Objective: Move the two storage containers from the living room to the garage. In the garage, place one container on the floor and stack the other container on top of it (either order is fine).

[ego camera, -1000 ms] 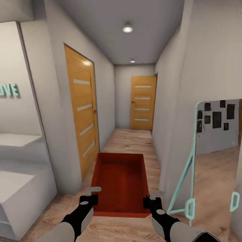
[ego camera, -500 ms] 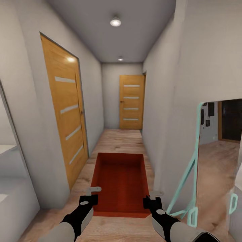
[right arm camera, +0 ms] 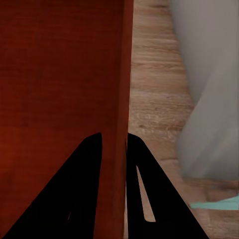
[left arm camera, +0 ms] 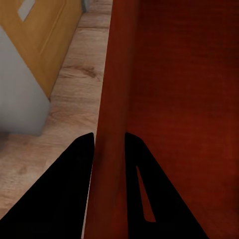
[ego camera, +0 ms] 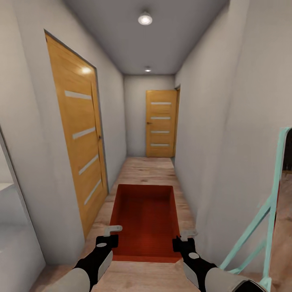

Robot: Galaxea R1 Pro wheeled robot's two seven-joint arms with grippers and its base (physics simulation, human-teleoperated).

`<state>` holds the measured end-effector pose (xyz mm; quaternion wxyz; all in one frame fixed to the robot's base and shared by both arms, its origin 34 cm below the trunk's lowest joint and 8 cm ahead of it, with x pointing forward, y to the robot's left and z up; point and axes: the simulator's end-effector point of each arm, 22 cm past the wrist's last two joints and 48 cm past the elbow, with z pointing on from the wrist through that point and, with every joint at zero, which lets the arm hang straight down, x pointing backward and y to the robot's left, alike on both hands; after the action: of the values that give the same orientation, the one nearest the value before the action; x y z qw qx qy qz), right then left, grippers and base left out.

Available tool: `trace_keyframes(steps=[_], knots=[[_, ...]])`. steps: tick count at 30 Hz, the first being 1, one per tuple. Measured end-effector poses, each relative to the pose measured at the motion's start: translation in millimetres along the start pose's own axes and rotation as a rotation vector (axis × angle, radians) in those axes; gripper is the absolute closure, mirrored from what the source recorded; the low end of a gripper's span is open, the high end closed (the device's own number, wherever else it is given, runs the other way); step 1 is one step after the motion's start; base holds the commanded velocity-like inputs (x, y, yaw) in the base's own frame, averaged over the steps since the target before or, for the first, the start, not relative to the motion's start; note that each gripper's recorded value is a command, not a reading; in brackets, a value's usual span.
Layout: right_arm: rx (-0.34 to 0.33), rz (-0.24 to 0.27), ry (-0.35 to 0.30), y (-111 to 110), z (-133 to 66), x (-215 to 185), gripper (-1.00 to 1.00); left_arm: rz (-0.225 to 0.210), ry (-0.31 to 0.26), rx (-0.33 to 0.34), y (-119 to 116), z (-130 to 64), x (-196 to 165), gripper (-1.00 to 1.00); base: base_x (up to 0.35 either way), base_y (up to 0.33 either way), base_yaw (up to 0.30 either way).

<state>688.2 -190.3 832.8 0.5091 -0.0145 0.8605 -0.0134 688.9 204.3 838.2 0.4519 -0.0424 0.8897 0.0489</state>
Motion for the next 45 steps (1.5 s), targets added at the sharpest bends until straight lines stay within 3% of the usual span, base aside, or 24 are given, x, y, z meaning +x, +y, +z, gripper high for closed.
trace_keyframes(steps=[31,45], knots=[[0.0,0.0,0.0,0.0,0.0,0.0,1.0,0.0,0.0,0.0,0.0,0.0,0.0,1.0,0.323,0.017,0.0],[0.0,0.0,0.0,0.0,0.0,0.0,1.0,0.0,0.0,0.0,0.0,0.0,-0.2,1.0,0.321,0.117,0.0]])
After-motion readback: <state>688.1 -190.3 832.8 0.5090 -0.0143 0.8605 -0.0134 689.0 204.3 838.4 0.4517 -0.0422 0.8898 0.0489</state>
